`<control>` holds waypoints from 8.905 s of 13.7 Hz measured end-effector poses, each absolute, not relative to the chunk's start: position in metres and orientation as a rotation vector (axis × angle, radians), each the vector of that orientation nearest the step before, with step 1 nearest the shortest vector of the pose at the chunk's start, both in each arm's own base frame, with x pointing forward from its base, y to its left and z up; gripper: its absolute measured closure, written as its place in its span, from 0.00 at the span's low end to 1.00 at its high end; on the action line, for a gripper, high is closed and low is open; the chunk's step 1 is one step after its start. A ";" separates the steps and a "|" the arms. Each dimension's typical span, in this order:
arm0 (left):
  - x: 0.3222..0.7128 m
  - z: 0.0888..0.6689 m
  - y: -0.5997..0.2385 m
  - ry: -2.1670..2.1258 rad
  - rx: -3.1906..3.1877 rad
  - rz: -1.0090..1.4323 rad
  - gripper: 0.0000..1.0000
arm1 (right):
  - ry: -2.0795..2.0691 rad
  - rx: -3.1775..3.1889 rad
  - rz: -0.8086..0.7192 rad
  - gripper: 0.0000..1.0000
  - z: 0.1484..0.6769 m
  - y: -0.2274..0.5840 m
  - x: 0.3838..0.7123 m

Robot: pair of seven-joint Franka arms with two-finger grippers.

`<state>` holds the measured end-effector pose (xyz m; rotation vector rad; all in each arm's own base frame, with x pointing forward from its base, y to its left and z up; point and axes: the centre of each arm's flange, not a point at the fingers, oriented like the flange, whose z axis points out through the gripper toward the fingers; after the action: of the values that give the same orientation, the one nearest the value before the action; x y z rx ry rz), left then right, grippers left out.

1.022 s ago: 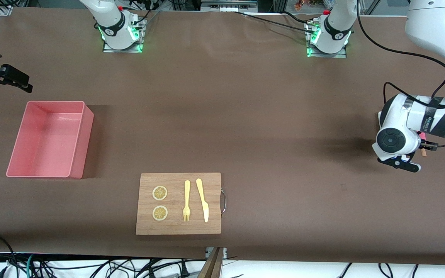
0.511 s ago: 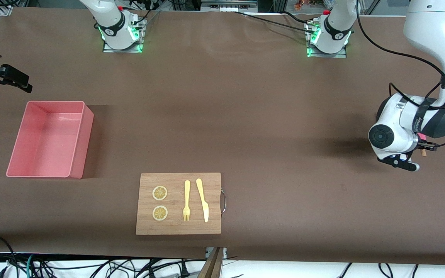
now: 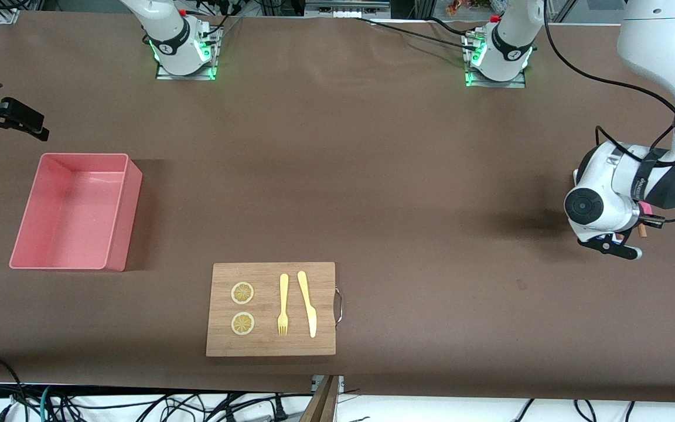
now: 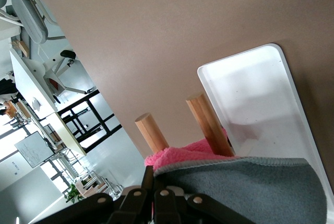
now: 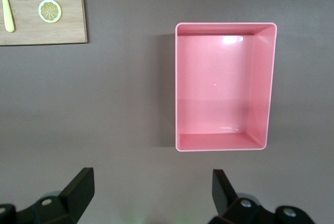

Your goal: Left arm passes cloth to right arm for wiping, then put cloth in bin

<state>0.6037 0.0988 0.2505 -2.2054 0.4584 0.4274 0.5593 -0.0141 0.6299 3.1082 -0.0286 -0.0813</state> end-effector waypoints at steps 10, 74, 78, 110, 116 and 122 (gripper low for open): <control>0.621 0.408 0.037 0.444 -2.474 0.480 0.98 | -0.027 3.108 -0.071 0.00 0.630 -0.014 0.560; 0.580 0.483 -0.458 -2.318 -2.577 0.833 0.98 | -1.670 3.107 -0.617 0.31 0.273 0.345 0.584; 0.580 0.483 -0.458 -2.319 -2.577 0.833 0.98 | -1.689 3.104 -0.632 0.79 0.272 0.347 0.583; 0.635 0.499 -0.233 -0.270 -3.197 0.389 0.00 | -0.791 3.100 -0.799 1.00 0.226 0.151 0.601; 0.638 0.535 -0.168 0.199 -3.132 0.271 0.00 | -0.485 3.101 -0.735 1.00 0.252 0.078 0.619; 0.625 0.570 -0.104 0.422 -3.081 0.230 0.00 | -0.321 3.096 -0.622 1.00 0.256 0.107 0.625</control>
<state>0.6247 -0.1039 0.5703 -3.0812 0.4217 0.2300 0.6251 0.1068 0.2557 3.0961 -0.3213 -0.6218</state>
